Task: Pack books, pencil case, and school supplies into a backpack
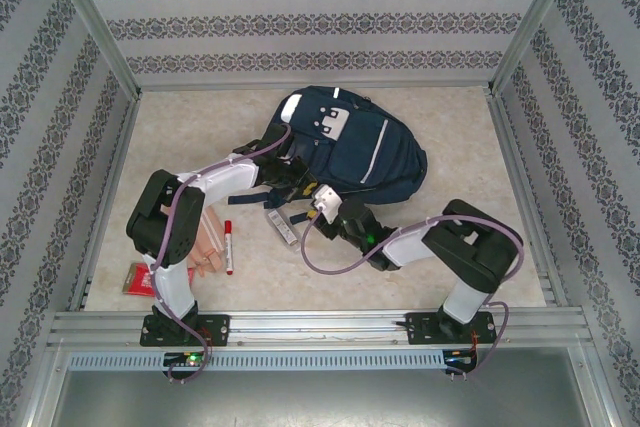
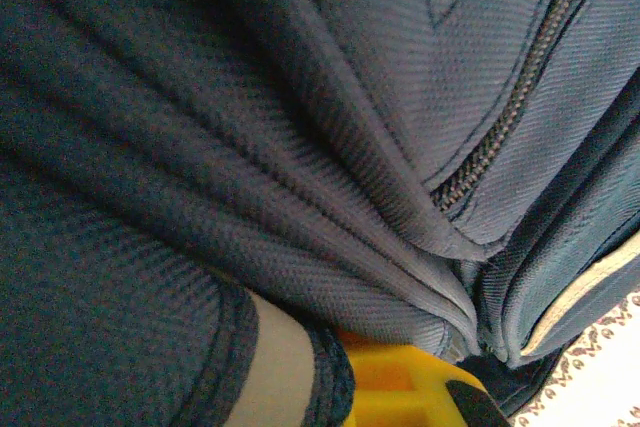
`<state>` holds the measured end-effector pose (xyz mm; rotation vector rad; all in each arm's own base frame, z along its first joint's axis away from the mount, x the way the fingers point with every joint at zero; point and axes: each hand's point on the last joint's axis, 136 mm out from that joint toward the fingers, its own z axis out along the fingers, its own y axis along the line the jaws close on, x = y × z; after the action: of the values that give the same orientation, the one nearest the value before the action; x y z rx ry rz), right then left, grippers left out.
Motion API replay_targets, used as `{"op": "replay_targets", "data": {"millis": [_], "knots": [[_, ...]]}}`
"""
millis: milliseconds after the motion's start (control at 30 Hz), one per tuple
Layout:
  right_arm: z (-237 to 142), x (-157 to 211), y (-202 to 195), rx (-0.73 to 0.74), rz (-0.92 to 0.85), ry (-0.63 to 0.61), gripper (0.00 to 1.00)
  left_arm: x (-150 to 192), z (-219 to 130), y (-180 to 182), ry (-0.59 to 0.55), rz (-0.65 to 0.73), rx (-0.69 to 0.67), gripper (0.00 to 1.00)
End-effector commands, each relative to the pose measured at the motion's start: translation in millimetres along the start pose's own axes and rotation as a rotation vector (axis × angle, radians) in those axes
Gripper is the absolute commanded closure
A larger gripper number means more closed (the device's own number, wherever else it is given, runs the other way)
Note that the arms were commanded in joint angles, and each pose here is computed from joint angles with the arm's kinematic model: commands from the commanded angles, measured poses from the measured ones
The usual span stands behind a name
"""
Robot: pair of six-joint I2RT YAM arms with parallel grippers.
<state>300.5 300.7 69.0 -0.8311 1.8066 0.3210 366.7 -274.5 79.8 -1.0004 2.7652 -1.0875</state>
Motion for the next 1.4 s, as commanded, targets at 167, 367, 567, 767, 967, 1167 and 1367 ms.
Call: {"op": "replay_targets", "data": {"millis": [167,367,567,767,967,1167,1367], "knots": [[5.7,-31.6,-35.5,0.254,0.072,-0.173,0.60,27.2,-18.4,-34.9,0.058,-0.026,0.111,1.00],[2.7,-28.6,-46.7,0.345,0.137,-0.208,0.78,27.8,-17.7,-35.9,0.059,-0.015,0.109,1.00],[-5.6,-21.1,-42.9,0.308,0.137,-0.200,0.94,21.4,-18.6,-35.4,0.028,0.018,0.084,1.00],[-20.4,-12.1,-42.0,0.228,0.142,-0.193,1.00,9.4,-20.1,-32.5,-0.011,0.060,0.053,1.00],[-37.4,4.8,-55.5,0.198,0.220,-0.138,1.00,-14.1,-30.6,-26.6,-0.099,0.153,-0.013,1.00],[-42.4,15.9,-52.6,0.129,0.248,-0.065,1.00,-23.4,-31.9,-16.4,-0.105,0.169,-0.054,1.00],[-37.6,-28.0,-19.3,-0.088,0.231,-0.117,0.66,-8.4,-30.0,-27.0,-0.055,0.054,0.023,1.00]]}}
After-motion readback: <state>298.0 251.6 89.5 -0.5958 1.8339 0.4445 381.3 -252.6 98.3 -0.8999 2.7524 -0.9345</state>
